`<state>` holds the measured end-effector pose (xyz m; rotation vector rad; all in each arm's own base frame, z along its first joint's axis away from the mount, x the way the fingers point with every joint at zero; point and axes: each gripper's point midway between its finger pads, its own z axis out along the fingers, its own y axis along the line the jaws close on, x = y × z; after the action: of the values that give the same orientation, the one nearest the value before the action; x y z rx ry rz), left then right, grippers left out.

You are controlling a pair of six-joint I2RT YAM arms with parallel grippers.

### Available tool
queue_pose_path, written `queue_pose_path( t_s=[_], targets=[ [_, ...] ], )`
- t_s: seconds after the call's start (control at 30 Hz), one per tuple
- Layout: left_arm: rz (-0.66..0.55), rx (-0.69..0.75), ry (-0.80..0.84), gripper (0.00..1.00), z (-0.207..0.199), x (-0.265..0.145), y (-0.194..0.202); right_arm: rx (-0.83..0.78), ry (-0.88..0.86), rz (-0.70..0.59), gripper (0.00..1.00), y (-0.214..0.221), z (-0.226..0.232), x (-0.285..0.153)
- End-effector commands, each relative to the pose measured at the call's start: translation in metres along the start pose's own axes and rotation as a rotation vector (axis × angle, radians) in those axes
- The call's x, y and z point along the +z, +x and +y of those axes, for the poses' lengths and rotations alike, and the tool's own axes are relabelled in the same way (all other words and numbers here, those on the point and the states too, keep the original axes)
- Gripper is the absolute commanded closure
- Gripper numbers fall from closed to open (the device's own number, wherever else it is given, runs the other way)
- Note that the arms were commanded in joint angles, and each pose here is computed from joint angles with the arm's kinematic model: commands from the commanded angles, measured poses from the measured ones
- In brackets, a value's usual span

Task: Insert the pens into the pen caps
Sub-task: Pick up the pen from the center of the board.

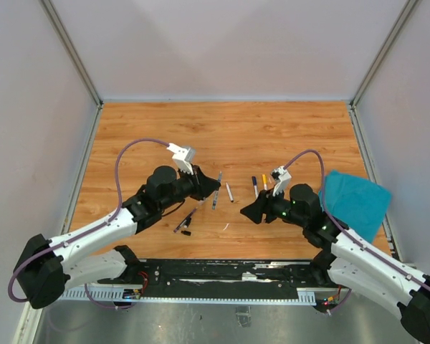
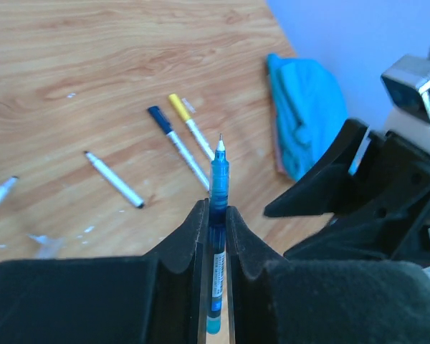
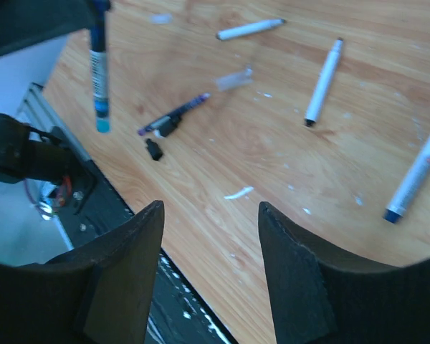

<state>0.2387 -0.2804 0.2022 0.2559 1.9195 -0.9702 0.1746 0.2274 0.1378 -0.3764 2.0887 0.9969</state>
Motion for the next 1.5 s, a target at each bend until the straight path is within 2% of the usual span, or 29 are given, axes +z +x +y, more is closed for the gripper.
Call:
queue_pose_path(
  t_s=[0.0,0.23,0.73,0.97,1.23,1.3,1.4,1.43,1.47],
  targets=[
    [-0.134,-0.235,0.135,1.00,-0.030,-0.006,-0.021,0.012,-0.189,-0.224,0.43,-0.045,0.054,0.004],
    [-0.152,-0.308,0.203,1.00,-0.040,-0.010,-0.019,0.065,-0.230,-0.326,0.41,-0.051,0.070,0.013],
    [-0.144,-0.323,0.222,1.00,-0.041,-0.008,-0.012,0.188,-0.364,-0.295,0.54,-0.048,0.093,0.034],
    [-0.150,-0.318,0.212,1.00,-0.040,-0.007,-0.013,0.210,-0.376,-0.256,0.68,-0.041,0.097,0.036],
    [-0.158,-0.315,0.179,1.00,-0.033,-0.007,-0.013,0.218,-0.384,-0.217,0.70,-0.030,0.101,0.035],
    [-0.158,-0.315,0.178,1.00,-0.033,-0.007,-0.013,0.220,-0.387,-0.212,0.74,-0.029,0.102,0.035],
    [-0.158,-0.316,0.175,0.99,-0.032,-0.006,-0.013,0.220,-0.388,-0.210,0.87,-0.029,0.103,0.035],
    [-0.154,-0.315,0.177,0.94,-0.033,-0.007,-0.012,0.216,-0.385,-0.220,0.97,-0.032,0.103,0.035],
    [-0.150,-0.313,0.183,0.90,-0.034,-0.007,-0.012,0.216,-0.379,-0.228,0.99,-0.034,0.102,0.034]
  ],
)
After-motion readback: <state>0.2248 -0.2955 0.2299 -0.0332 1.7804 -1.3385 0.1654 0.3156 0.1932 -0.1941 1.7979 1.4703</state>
